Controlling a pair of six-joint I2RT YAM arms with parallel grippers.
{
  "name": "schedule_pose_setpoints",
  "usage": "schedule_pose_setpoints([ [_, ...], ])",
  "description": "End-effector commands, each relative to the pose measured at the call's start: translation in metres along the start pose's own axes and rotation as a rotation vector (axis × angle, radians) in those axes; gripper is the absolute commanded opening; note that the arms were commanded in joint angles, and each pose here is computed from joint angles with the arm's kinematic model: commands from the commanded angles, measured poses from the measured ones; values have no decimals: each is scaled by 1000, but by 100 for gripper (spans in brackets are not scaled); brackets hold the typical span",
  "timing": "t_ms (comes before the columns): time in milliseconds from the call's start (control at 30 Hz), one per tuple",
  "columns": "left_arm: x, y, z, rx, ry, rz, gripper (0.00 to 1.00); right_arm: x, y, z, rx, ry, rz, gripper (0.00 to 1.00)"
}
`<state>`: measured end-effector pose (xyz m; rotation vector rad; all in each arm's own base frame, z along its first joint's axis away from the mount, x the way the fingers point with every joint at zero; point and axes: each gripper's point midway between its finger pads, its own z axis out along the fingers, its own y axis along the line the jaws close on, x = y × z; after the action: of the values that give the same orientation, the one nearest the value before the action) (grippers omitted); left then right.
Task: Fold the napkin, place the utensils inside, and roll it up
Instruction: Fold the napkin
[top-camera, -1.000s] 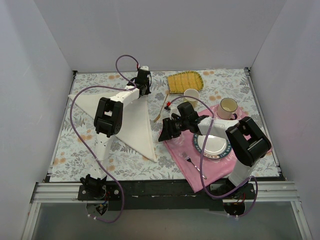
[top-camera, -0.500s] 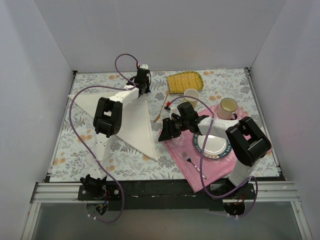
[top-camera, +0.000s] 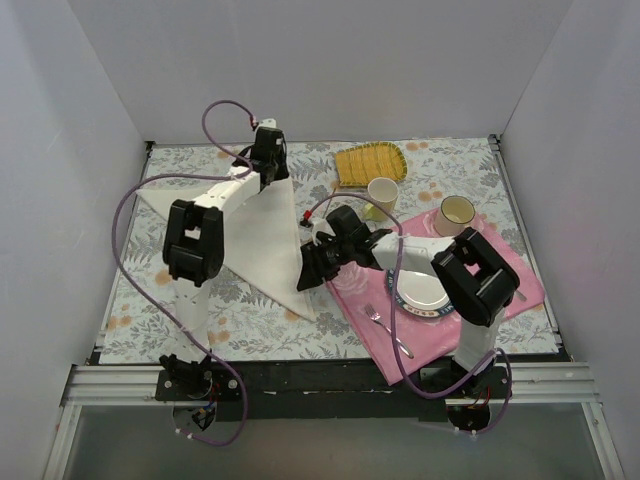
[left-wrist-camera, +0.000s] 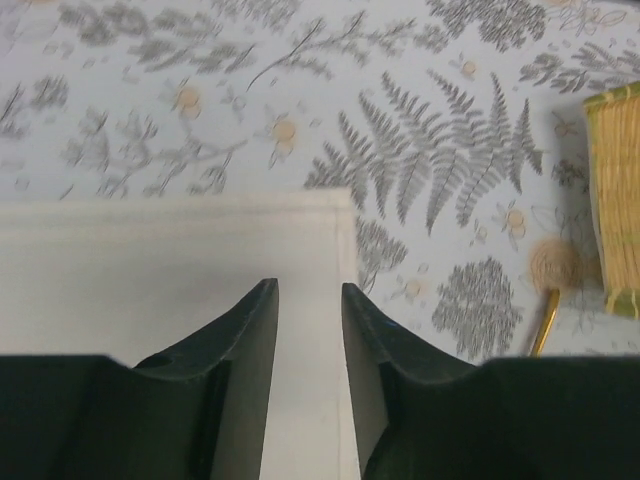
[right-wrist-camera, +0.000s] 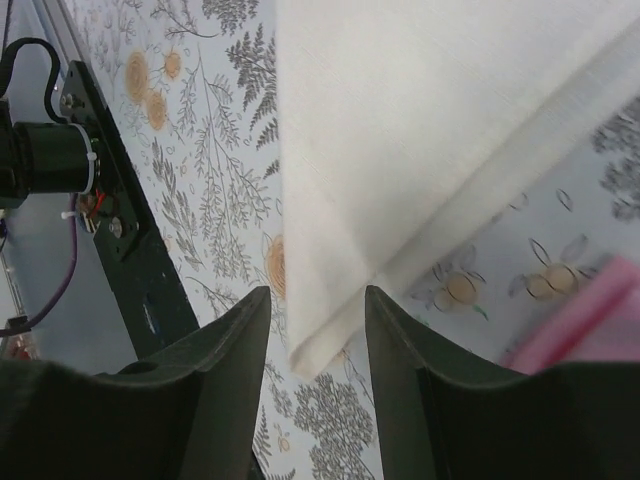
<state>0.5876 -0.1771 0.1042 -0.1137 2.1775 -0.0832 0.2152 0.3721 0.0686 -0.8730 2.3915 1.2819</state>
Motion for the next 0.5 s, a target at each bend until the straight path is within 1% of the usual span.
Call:
schedule_pose_setpoints([
  [0, -6, 55, -62, -22, 19, -233, 25, 2, 28, 24, -88, 57, -69, 49],
  [33, -15, 84, -68, -29, -8, -303, 23, 4, 28, 30, -96, 67, -63, 48],
  [67, -3, 100, -66, -34, 20, -353, 22, 8, 33, 34, -112, 77, -68, 46],
  [100, 30, 109, -66, -6, 105, -426, 18, 13, 34, 36, -125, 90, -63, 45],
  [133, 28, 140, -64, -27, 83, -489, 17, 21, 32, 36, -126, 105, -50, 45],
  [200, 48, 160, -67, -13, 117, -551, 16, 28, 30, 35, -122, 103, -44, 44],
  [233, 48, 174, -66, -23, 102, -571, 16, 41, 24, 34, -105, 121, -28, 44],
  [333, 57, 193, -60, -65, 104, -558, 18, 57, 16, 29, -78, 122, -10, 43],
  [367, 62, 197, -56, -77, 117, -554, 18, 74, 10, 26, -64, 146, 14, 43],
  [400, 70, 202, -50, -90, 139, -557, 18, 76, 9, 24, -55, 136, 17, 43],
  [467, 73, 211, -45, -107, 144, -551, 18, 88, 6, 21, -39, 151, 31, 43],
])
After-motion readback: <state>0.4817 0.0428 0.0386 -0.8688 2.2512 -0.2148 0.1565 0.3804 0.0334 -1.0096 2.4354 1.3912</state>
